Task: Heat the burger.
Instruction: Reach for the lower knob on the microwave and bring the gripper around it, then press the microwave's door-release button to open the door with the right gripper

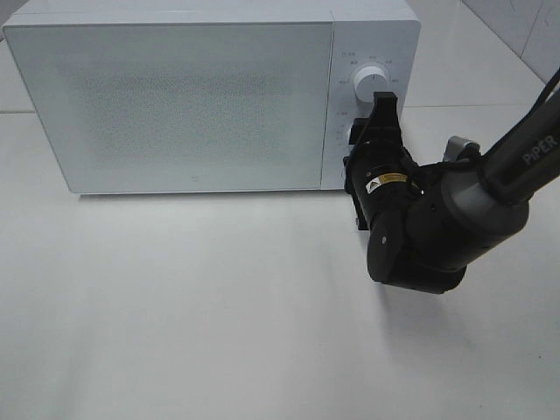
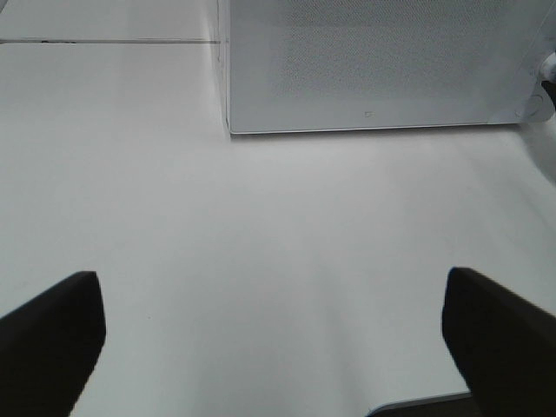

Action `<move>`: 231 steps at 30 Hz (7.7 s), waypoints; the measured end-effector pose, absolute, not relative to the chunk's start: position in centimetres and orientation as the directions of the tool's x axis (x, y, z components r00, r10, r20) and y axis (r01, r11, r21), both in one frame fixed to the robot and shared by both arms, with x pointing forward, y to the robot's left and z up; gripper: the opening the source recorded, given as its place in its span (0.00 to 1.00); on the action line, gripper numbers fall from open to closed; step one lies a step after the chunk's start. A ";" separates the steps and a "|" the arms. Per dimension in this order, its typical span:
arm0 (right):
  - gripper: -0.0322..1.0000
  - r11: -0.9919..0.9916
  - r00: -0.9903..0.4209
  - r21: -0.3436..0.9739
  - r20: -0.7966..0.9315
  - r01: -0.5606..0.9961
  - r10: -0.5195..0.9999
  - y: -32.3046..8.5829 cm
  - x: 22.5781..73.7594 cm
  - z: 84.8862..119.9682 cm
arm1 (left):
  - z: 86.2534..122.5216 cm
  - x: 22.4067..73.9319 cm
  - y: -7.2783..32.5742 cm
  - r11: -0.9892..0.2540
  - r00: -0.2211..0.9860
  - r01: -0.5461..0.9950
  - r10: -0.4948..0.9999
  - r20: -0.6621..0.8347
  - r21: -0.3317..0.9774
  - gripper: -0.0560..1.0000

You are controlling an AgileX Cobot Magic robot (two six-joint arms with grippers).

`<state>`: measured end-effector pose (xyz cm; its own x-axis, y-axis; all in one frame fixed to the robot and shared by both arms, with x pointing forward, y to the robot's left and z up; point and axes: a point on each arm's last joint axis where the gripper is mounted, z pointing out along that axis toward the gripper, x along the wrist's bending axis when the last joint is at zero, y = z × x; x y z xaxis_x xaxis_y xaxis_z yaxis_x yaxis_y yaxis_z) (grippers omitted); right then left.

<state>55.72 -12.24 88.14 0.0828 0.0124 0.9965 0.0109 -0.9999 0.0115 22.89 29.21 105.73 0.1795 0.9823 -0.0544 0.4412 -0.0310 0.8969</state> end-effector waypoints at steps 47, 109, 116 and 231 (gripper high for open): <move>0.71 -0.418 -0.054 0.783 0.495 0.461 0.867 -14.6 48.8 93.6 | 105.7 22.9 29.2 -0.031 0.179 0.441 0.982 -0.054 0.897 0.97; 0.71 0.159 -0.335 0.847 0.024 0.507 0.942 -28.7 27.1 109.6 | 105.7 22.9 29.2 -0.031 0.179 0.441 0.982 -0.054 0.897 0.97; 0.71 0.081 -0.195 0.898 0.006 0.433 0.981 -29.8 25.1 108.9 | 105.7 22.9 29.2 -0.031 0.179 0.441 0.982 -0.054 0.897 0.97; 0.70 0.056 -0.046 0.990 -0.050 0.132 0.998 -24.2 45.8 95.6 | 105.7 22.9 29.2 -0.031 0.179 0.441 0.982 -0.054 0.897 0.97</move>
<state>45.83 -24.23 95.63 -0.0462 0.9977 -0.0498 0.1317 0.0555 0.9897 22.89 29.21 105.73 0.1795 0.9823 -0.0544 0.4412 -0.0310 0.8969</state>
